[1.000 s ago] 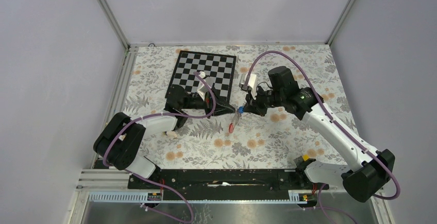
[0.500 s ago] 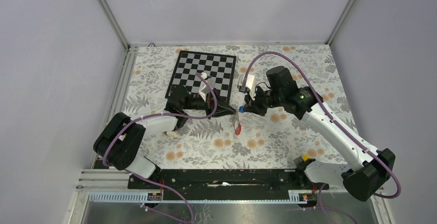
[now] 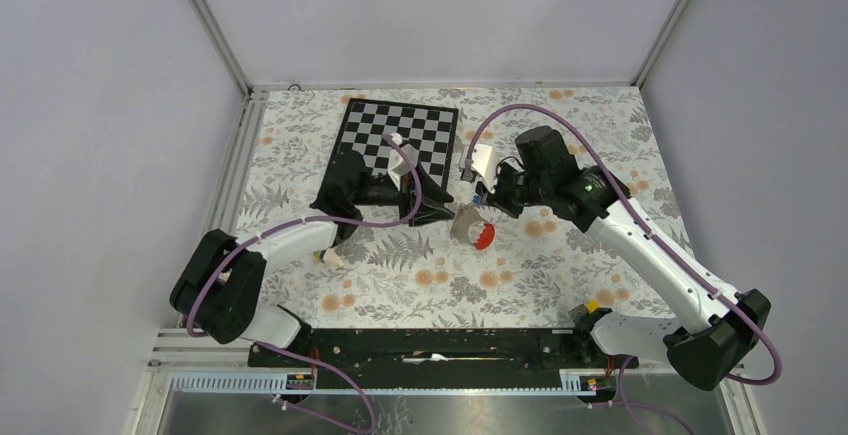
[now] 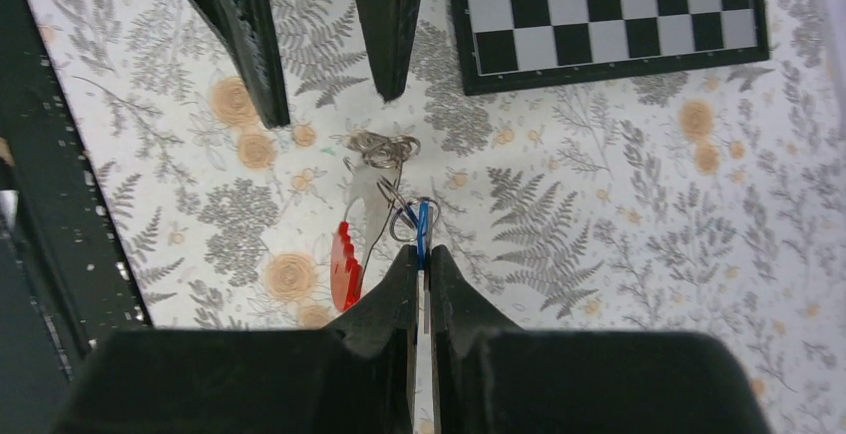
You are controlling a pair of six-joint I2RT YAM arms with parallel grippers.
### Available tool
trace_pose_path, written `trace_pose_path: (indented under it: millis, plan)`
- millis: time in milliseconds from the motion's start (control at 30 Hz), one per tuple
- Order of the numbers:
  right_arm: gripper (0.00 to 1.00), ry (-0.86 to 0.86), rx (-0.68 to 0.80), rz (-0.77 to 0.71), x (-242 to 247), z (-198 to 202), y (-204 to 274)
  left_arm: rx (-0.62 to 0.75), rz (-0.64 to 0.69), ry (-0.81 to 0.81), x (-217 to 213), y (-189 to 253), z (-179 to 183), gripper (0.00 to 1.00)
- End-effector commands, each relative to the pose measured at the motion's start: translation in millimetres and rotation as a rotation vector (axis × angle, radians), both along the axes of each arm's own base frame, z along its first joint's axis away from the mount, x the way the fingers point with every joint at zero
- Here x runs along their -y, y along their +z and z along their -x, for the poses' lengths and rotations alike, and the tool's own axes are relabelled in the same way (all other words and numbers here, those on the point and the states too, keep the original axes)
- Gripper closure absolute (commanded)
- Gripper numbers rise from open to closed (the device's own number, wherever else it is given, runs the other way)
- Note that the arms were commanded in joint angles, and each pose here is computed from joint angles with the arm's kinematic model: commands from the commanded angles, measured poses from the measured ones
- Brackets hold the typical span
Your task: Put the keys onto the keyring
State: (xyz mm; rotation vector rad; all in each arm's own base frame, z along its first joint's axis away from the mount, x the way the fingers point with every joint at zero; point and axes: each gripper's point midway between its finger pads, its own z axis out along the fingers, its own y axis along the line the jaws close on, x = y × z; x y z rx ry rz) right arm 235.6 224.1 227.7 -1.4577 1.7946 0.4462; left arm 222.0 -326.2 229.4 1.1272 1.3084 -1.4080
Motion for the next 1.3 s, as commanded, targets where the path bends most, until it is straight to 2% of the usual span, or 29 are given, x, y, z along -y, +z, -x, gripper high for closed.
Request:
trace_pose_path:
  millis: [0,133,333,533,700,833,900,1000,1100,1267]
  plan:
    - [1.0,-0.015,0.163,0.036,8,-18,32,0.076,0.001,0.078,-6,23,-20,0.49]
    - [1.0,-0.019,0.191,0.048,10,-20,39,0.069,-0.012,0.093,-6,20,-25,0.34]
    - [1.0,0.057,0.106,-0.016,-8,0,36,0.082,-0.004,0.046,-2,16,-25,0.24]
    - [1.0,0.127,0.031,-0.105,-29,15,41,0.079,-0.005,-0.022,7,10,-18,0.19]
    - [1.0,0.145,-0.003,-0.138,-35,20,43,0.058,-0.018,-0.099,14,0,-1,0.2]
    - [1.0,0.114,0.014,-0.119,-30,16,37,0.035,-0.031,-0.164,15,-10,11,0.32]
    - [1.0,0.086,0.024,-0.099,-25,13,31,0.017,-0.04,-0.193,14,-17,15,0.45]
    - [1.0,0.054,0.035,-0.073,-17,12,23,-0.007,-0.053,-0.213,13,-26,19,0.7]
    - [1.0,0.038,0.048,-0.057,-11,11,17,-0.009,-0.056,-0.214,14,-29,19,0.87]
    - [1.0,0.031,0.055,-0.048,-7,12,15,-0.018,-0.056,-0.211,17,-27,15,0.93]
